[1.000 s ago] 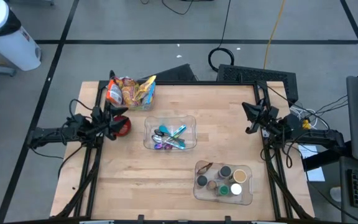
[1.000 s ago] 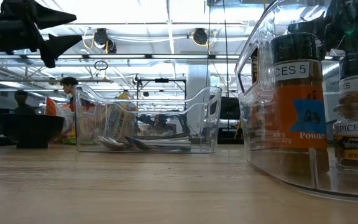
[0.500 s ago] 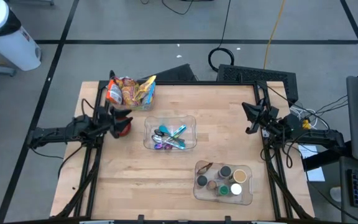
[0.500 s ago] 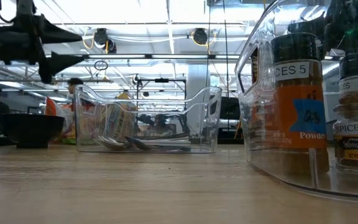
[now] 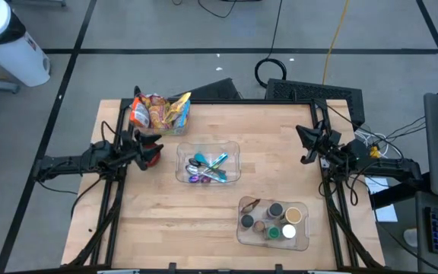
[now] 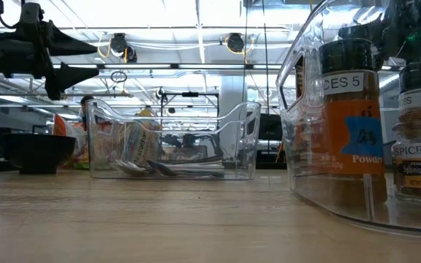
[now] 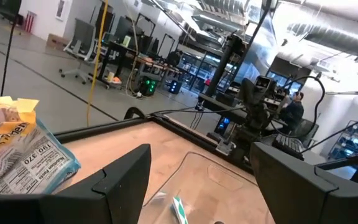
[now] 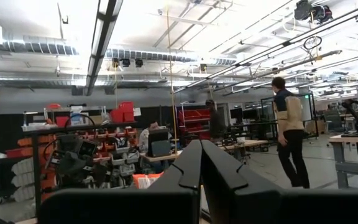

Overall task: Pick & Place Food Item
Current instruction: Return to Home Position

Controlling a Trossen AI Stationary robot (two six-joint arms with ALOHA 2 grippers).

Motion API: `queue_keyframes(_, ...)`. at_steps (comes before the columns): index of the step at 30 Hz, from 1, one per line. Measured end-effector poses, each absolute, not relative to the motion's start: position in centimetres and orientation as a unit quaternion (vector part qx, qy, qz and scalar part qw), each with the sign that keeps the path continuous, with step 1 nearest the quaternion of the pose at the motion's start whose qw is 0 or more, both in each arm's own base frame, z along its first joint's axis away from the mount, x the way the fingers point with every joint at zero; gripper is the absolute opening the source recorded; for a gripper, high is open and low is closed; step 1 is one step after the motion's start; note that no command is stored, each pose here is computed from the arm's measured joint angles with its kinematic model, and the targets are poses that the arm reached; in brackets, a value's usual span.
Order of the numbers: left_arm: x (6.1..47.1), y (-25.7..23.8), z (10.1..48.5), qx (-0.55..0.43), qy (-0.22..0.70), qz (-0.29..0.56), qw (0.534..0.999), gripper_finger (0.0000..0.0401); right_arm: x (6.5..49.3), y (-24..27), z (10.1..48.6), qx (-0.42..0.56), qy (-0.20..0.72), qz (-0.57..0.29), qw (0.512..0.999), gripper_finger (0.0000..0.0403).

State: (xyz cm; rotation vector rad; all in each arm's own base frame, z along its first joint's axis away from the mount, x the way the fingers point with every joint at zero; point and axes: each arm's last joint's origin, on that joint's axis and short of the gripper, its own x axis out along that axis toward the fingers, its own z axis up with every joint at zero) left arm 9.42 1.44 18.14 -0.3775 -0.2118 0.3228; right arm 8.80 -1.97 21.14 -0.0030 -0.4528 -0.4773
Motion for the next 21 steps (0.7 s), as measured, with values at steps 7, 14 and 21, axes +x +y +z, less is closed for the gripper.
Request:
queue_keyframes(7,9.42,1.44,18.14,-0.188,-0.105,0.159,0.964,0.0283,8.80,-1.97,21.14,-0.001,-0.222,-0.234,0.946,0.0000)
queue_keyframes(14,9.42,1.44,18.14,-0.188,-0.105,0.159,0.963,0.0283,8.80,-1.97,21.14,-0.001,-0.222,-0.234,0.946,0.0000)
queue_keyframes(21,9.42,1.44,18.16,-0.189,-0.105,0.159,0.963,0.0283,8.80,-1.97,21.14,-0.002,-0.222,-0.234,0.946,0.0000)
